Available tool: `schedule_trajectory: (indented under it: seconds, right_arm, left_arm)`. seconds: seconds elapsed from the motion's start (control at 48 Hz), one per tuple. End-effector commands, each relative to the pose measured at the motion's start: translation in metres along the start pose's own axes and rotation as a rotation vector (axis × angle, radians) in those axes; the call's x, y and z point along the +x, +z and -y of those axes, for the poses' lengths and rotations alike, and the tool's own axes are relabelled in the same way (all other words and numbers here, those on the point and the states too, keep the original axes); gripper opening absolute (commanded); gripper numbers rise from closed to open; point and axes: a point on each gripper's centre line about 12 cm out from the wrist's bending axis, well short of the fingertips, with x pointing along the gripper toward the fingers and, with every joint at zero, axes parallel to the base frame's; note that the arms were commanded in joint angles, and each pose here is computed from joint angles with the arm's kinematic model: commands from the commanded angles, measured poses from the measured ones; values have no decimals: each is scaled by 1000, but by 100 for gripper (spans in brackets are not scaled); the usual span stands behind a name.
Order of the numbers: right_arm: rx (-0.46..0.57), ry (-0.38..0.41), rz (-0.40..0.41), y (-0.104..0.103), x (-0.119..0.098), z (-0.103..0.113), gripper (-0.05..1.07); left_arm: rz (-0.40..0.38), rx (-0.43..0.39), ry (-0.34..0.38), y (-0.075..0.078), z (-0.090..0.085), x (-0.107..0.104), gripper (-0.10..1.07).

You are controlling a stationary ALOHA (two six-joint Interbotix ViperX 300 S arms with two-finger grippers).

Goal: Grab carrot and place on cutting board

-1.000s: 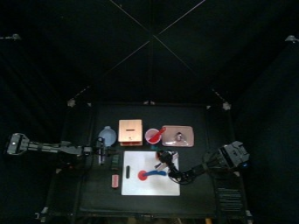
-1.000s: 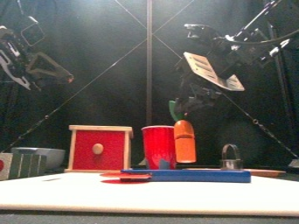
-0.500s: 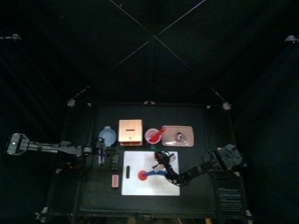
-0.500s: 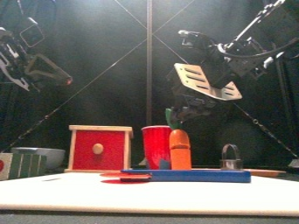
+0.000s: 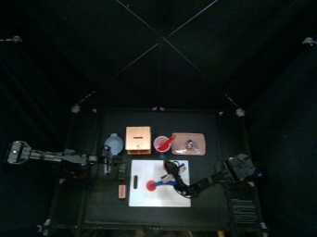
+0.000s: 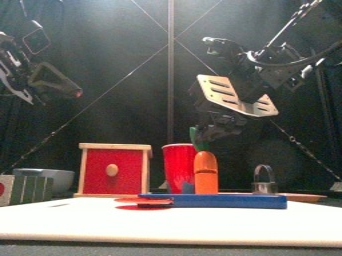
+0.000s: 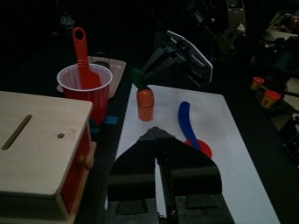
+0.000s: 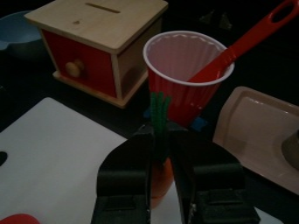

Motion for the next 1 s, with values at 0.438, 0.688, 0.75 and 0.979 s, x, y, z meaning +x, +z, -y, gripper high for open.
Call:
schedule_trajectory:
  seconds: [0.438,0.688,0.75,0.979]
  right_arm:
    - [49,15,3,11,-8,-7,73]
    - [54,25,0,11,-12,-12,74]
    - [56,27,0,11,-14,-12,74]
    - [55,28,3,11,-18,-14,74]
  left_arm:
    - [14,0,-2,3,1,1,30]
    - [14,0,-2,3,1,1,30]
    - [14,0,-2,3,1,1,30]
    - [14,0,-2,3,1,1,30]
